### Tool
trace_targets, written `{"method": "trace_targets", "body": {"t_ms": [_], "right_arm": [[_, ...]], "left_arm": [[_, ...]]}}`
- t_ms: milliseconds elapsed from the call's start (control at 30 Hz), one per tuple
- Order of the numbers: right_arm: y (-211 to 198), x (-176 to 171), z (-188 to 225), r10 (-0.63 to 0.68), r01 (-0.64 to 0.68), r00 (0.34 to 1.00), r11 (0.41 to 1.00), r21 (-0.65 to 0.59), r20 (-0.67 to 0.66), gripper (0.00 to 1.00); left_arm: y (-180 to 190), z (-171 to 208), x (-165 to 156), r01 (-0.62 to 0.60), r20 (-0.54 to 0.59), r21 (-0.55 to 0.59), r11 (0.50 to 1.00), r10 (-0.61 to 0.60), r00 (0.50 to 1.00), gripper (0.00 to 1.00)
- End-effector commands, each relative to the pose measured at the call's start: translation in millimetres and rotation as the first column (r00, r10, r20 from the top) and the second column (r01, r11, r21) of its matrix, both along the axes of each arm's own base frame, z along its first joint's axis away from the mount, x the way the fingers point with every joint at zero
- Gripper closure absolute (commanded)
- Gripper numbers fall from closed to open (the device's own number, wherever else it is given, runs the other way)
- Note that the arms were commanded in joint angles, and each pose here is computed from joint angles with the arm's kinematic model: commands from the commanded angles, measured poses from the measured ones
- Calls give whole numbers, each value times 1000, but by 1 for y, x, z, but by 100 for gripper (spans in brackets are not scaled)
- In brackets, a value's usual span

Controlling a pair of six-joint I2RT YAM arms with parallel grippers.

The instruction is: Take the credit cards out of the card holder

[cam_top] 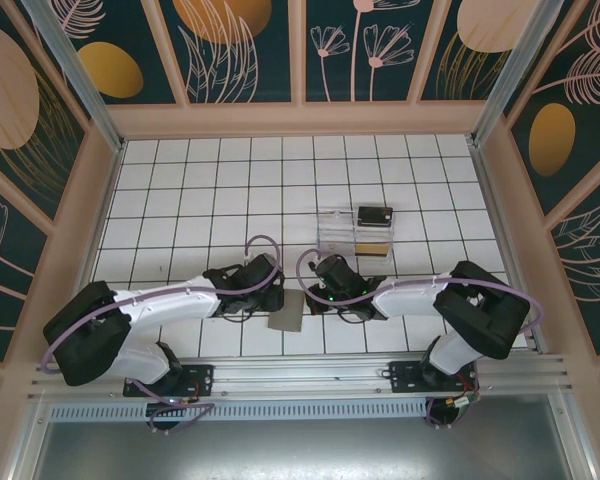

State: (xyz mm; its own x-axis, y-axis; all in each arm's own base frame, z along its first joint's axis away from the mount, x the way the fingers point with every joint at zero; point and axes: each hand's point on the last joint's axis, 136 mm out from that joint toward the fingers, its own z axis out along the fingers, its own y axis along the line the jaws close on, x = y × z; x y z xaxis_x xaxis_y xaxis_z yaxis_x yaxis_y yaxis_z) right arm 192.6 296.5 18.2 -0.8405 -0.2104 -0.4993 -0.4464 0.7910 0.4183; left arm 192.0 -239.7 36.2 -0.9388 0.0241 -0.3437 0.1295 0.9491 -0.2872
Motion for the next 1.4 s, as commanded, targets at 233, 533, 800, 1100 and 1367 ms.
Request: {"method": "trace_targets", "body": {"t_ms": [233,533,800,1100,1367], "right_arm": [[6,0,2,6,-6,1000,999,34,-7,100],[5,-2,1,5,-4,1000,1000,31,-10,100],[5,-4,-1,4,-4,1000,1000,30,-18,100],[5,-5,-1,4,-3,1000,1000,28,-17,100],[6,-4,16,1,-1,1000,999,50,8,100]], "left_arm": [[-6,1,-17,27,-27,111,993,-24,999,53],[-13,-11,-21,51,-43,163,985,-45,998,51],[-11,-12,-20,47,-39,206,977,-39,998,51],[-8,-10,-20,32,-31,209,977,-27,999,70],[-10,-10,-20,28,-30,196,980,-23,999,58]]}}
